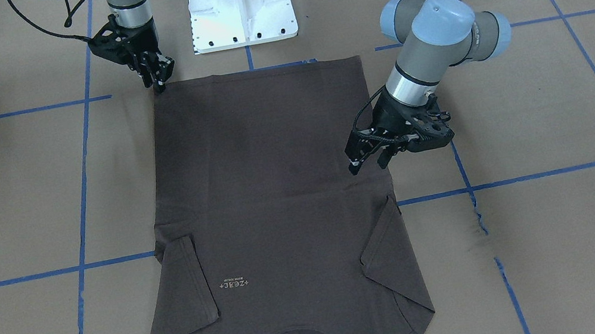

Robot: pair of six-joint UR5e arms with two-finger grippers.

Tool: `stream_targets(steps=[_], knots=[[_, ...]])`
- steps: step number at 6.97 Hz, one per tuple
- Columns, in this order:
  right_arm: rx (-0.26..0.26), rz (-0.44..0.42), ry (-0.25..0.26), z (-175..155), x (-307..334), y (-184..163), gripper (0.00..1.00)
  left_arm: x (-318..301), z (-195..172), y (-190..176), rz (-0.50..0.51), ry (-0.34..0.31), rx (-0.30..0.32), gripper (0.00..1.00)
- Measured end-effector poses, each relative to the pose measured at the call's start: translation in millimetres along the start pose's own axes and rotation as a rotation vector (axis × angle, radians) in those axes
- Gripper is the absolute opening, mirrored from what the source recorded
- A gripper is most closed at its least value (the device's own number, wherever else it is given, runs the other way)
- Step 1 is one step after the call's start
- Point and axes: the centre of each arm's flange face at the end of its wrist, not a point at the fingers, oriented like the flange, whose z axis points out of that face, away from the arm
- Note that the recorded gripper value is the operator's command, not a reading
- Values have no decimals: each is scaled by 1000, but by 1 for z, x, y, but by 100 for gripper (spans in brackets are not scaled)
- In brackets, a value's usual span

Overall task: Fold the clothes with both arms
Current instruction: 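Move both grippers to the shirt hem corners nearest the robot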

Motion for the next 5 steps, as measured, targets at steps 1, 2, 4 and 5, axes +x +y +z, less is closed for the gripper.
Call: stream_targets(steps=[1, 2, 4, 5], knots=[[-1, 0, -1, 0, 0, 1, 0, -1, 1, 0, -1, -2, 0, 75], [-2, 0, -2, -1, -1, 1, 0, -2, 1, 0, -1, -3, 0, 75], [-9, 2, -10, -6, -3, 1, 0, 2, -3, 1, 0, 6, 3, 77], [-14, 4, -19, -11, -4, 0, 0, 2, -8, 3, -12, 12, 7, 76]])
